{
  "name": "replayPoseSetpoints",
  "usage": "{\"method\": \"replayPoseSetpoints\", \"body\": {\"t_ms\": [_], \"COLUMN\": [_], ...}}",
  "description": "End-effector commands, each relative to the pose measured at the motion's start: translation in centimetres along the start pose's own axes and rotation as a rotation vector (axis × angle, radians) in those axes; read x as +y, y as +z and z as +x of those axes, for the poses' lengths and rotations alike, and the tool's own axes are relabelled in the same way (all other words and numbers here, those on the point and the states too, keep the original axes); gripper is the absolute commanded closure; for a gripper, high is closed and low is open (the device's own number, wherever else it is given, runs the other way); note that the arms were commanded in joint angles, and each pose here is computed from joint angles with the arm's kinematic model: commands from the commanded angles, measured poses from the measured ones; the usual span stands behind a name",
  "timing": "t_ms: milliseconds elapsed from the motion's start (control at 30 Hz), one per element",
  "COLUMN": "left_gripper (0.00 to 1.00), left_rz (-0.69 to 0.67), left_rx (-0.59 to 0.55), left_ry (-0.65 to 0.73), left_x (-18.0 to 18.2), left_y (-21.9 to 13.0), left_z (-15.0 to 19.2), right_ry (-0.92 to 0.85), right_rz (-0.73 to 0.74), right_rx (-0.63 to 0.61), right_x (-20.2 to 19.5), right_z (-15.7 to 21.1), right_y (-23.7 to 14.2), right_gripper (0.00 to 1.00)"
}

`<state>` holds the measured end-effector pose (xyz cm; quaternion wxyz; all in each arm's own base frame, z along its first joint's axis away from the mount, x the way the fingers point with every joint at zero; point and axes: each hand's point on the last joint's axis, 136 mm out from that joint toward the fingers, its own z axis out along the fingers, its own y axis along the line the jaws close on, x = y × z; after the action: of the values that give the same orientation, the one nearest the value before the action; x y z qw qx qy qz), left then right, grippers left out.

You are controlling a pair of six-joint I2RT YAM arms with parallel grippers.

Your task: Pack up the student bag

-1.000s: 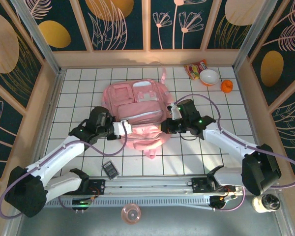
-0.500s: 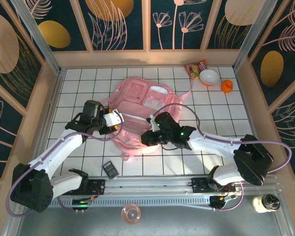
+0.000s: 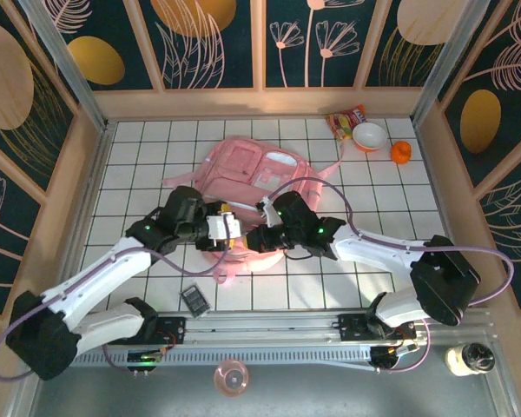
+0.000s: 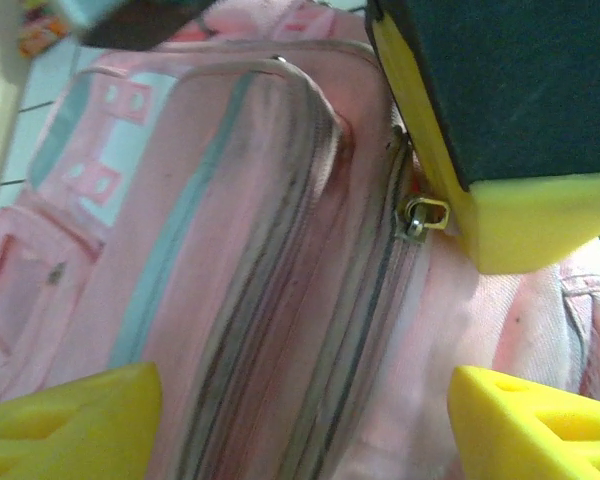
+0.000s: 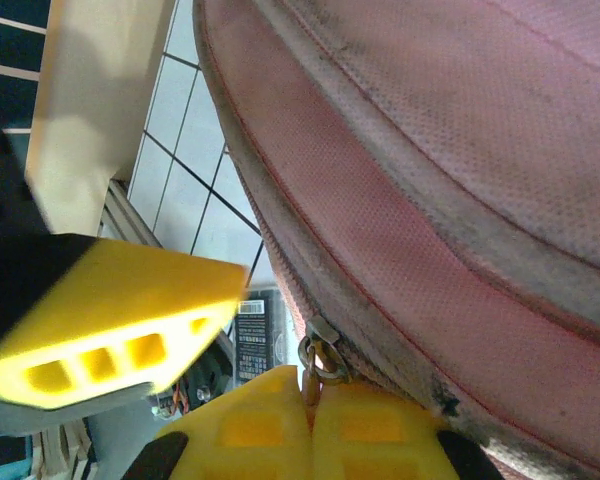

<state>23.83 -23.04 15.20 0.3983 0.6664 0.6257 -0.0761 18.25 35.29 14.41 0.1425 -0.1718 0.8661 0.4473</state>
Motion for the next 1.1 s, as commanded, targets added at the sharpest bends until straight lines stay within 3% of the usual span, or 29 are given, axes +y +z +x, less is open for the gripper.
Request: {"method": "replayPoseSetpoints", "body": {"t_ms": [0, 33, 133, 200, 433, 633, 800, 967, 1000, 1067], "left_gripper": [0.36, 0.45, 0.82, 1.00, 1.00, 1.00, 1.00, 1.00, 0.99, 0.85], "left_rz": [-0.006, 0.003, 0.008, -0.012, -0.025, 0.013, 0.078, 0.060, 0.039, -0.004], "left_rx": [0.015, 0.035, 0.056, 0.059, 0.044, -0.026, -0.124, -0.102, -0.109, -0.157], "left_ry": [0.028, 0.034, 0.043, 0.057, 0.044, 0.040, 0.044, 0.033, 0.014, -0.019], "left_x": [1.0, 0.9, 0.7, 0.7, 0.4, -0.4, -1.4, -1.4, -1.1, -0.2], "left_y": [1.8, 2.2, 2.5, 2.3, 0.8, -0.1, -1.1, -1.2, -1.4, -2.3], "left_z": [-0.1, 0.4, 1.0, 1.2, 1.4, 0.0, -2.1, -1.4, -1.7, -2.8], "right_ry": [-0.085, -0.087, -0.067, -0.037, 0.054, 0.108, 0.089, 0.051, 0.021, -0.040], "right_rz": [-0.084, -0.083, -0.042, 0.019, 0.274, 0.360, 0.386, 0.386, 0.376, 0.381], "right_rx": [-0.070, -0.075, -0.088, -0.088, -0.122, -0.221, -0.297, -0.367, -0.374, -0.389], "right_x": [3.2, 3.2, 1.8, -0.6, -11.1, -16.7, -18.8, -18.8, -18.1, -16.9], "right_z": [-2.4, -2.5, -2.7, -2.8, -4.2, -7.2, -11.1, -13.5, -13.5, -13.1], "right_y": [-1.5, -1.8, -2.7, -3.6, -9.1, -12.5, -12.4, -12.9, -13.2, -14.0], "right_gripper": [1.00, 1.00, 1.00, 1.00, 1.00, 1.00, 1.00, 1.00, 1.00, 0.87]}}
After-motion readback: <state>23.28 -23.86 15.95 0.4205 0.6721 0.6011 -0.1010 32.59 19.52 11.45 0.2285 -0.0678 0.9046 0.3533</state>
